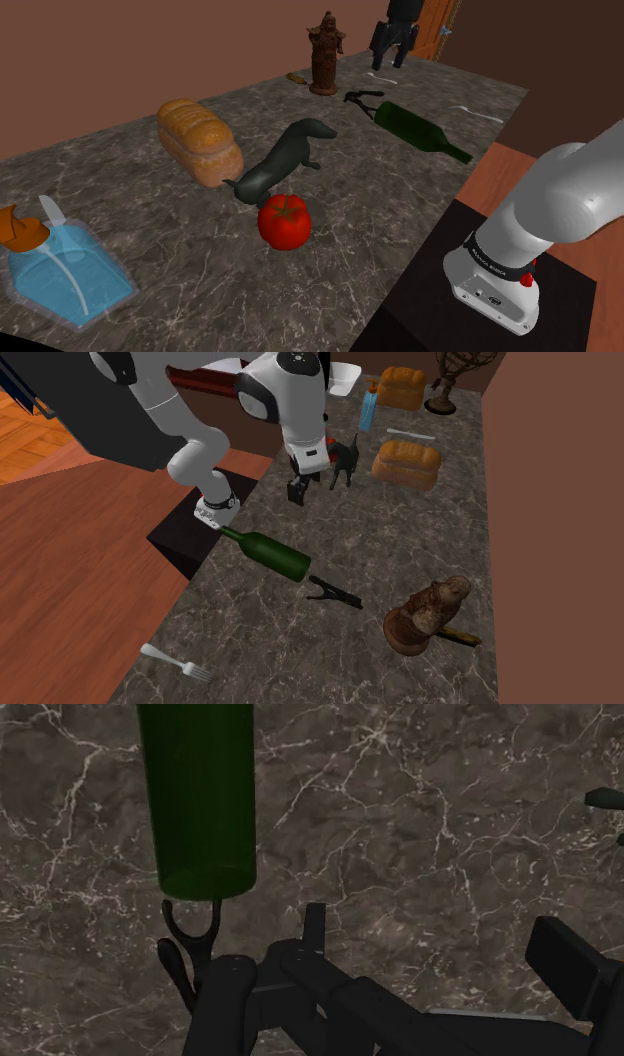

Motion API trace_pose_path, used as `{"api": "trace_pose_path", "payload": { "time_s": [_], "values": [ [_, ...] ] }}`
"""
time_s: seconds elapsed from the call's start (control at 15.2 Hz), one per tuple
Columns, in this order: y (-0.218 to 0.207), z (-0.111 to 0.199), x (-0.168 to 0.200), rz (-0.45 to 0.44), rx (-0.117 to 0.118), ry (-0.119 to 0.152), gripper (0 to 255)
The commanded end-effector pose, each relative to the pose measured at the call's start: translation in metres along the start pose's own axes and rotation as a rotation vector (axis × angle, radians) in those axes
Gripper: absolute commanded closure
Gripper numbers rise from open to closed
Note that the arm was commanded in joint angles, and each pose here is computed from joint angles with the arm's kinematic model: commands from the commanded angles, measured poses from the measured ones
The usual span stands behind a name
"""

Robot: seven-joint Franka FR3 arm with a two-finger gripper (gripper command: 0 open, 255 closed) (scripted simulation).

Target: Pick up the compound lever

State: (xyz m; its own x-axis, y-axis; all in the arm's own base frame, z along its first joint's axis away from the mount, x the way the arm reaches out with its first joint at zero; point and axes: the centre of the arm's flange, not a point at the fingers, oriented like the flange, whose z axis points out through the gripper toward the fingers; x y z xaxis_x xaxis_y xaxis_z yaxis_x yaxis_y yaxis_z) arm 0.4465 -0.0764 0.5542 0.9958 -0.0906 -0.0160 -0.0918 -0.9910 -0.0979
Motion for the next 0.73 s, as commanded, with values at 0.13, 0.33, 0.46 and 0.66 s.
{"api": "trace_pose_path", "payload": {
  "time_s": [0.13,0.33,0.46,0.66],
  "values": [
    [0.029,0.021,0.043,-0.007,-0.004,-0.035,0],
    [0.051,0.039,0.074,-0.012,-0.006,-0.061,0],
    [0.066,0.051,0.095,-0.016,-0.008,-0.078,0],
    [0.088,0.069,0.126,-0.020,-0.010,-0.104,0]
  ]
}}
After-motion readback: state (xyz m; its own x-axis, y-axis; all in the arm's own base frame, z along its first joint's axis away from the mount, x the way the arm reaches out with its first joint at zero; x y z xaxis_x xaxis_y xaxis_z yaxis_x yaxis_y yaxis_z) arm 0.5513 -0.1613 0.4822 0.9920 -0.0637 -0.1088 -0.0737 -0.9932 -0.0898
